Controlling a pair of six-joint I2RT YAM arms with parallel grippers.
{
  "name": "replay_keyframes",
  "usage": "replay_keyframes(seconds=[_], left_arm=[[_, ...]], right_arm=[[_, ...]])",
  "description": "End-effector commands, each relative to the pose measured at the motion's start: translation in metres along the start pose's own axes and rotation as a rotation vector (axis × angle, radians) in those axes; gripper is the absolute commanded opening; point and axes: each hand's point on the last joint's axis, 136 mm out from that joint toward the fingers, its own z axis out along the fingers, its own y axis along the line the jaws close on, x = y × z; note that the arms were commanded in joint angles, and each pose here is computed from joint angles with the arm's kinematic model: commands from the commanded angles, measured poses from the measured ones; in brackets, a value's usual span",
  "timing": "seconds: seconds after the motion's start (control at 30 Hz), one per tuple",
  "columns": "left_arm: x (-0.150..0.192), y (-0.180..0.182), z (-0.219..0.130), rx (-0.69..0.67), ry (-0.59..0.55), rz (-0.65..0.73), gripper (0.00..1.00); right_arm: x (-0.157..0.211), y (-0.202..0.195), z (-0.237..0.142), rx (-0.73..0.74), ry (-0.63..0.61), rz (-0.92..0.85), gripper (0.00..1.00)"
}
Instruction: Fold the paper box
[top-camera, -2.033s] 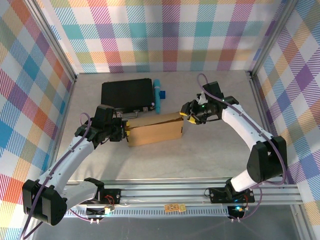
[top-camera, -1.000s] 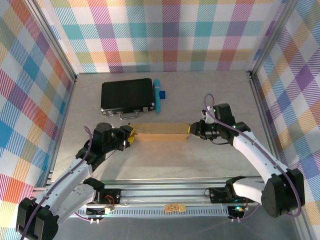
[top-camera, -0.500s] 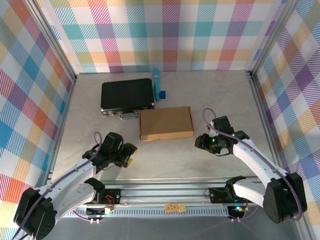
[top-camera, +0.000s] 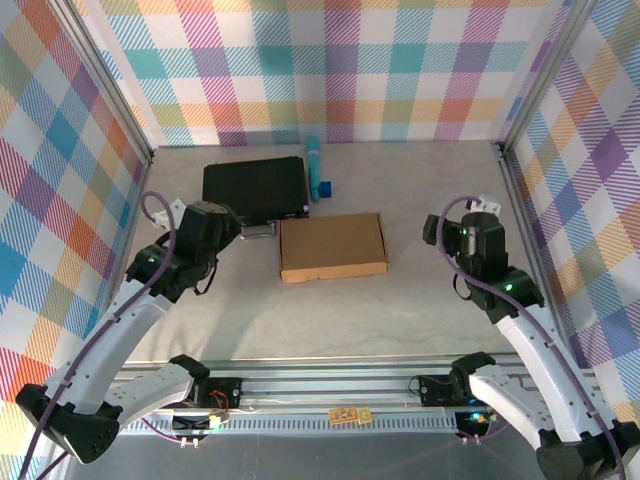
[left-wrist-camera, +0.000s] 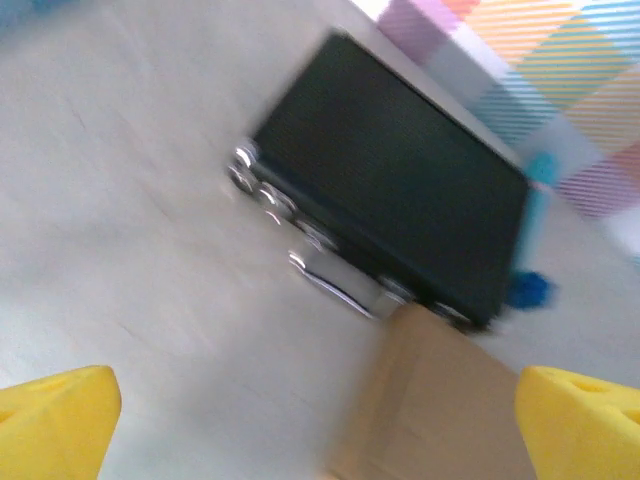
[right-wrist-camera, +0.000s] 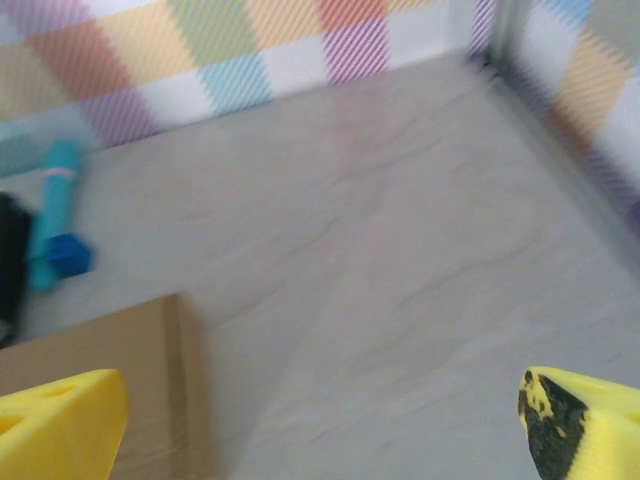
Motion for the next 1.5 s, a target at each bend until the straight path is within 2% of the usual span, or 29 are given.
replay_keyframes(seconds=[0.0, 0.07, 0.17, 0.3, 0.43, 0.6, 0.67, 0.73, 0.8, 0.87, 0.9, 0.93, 1.0, 1.1, 1.47], left_arm=[[-0.015, 0.033, 0.023, -0.202, -0.236, 0.430, 1.00], [0.001, 0.054, 0.045, -0.246, -0.241, 0.446, 1.00], [0.033, 0.078, 0.085, -0.188, -0.159, 0.395, 1.00], [0.055, 0.086, 0.121, -0.100, -0.172, 0.331, 1.00], [0.060, 0.073, 0.159, -0.046, -0.090, 0.335, 1.00], [0.048, 0.039, 0.194, 0.045, -0.116, 0.368, 1.00], [0.047, 0.038, 0.206, 0.041, -0.120, 0.397, 1.00], [0.049, 0.035, 0.210, 0.060, -0.124, 0.402, 1.00], [0.059, 0.025, 0.204, 0.150, -0.137, 0.437, 1.00], [0.068, 0.036, 0.194, 0.173, -0.235, 0.410, 1.00], [0.060, 0.039, 0.187, 0.186, -0.320, 0.381, 1.00], [0.058, 0.044, 0.181, 0.177, -0.333, 0.353, 1.00], [0.058, 0.047, 0.187, 0.148, -0.301, 0.350, 1.00], [0.064, 0.032, 0.200, 0.167, -0.213, 0.416, 1.00], [0.065, 0.032, 0.200, 0.171, -0.219, 0.417, 1.00]], right_arm=[[0.013, -0.029, 0.024, 0.174, -0.110, -0.263, 0.99], [0.048, -0.031, 0.042, 0.150, -0.049, -0.309, 0.99], [0.091, -0.024, 0.067, 0.069, 0.042, -0.305, 0.99], [0.119, -0.005, 0.096, -0.055, 0.069, -0.285, 0.99], [0.109, 0.012, 0.124, -0.122, 0.056, -0.301, 0.99], [0.085, 0.024, 0.152, -0.216, -0.042, -0.235, 0.99], [0.087, 0.022, 0.163, -0.230, -0.017, -0.213, 0.99], [0.088, 0.014, 0.165, -0.232, -0.014, -0.174, 0.99], [0.090, 0.011, 0.162, -0.246, -0.046, -0.152, 0.99], [0.095, 0.010, 0.157, -0.265, -0.079, -0.147, 0.99], [0.098, 0.012, 0.156, -0.279, -0.097, -0.154, 0.99], [0.096, 0.011, 0.154, -0.278, -0.121, -0.155, 0.99], [0.097, 0.010, 0.158, -0.270, -0.093, -0.152, 0.99], [0.096, 0.005, 0.165, -0.249, -0.056, -0.122, 0.99], [0.095, 0.004, 0.165, -0.248, -0.060, -0.122, 0.99]])
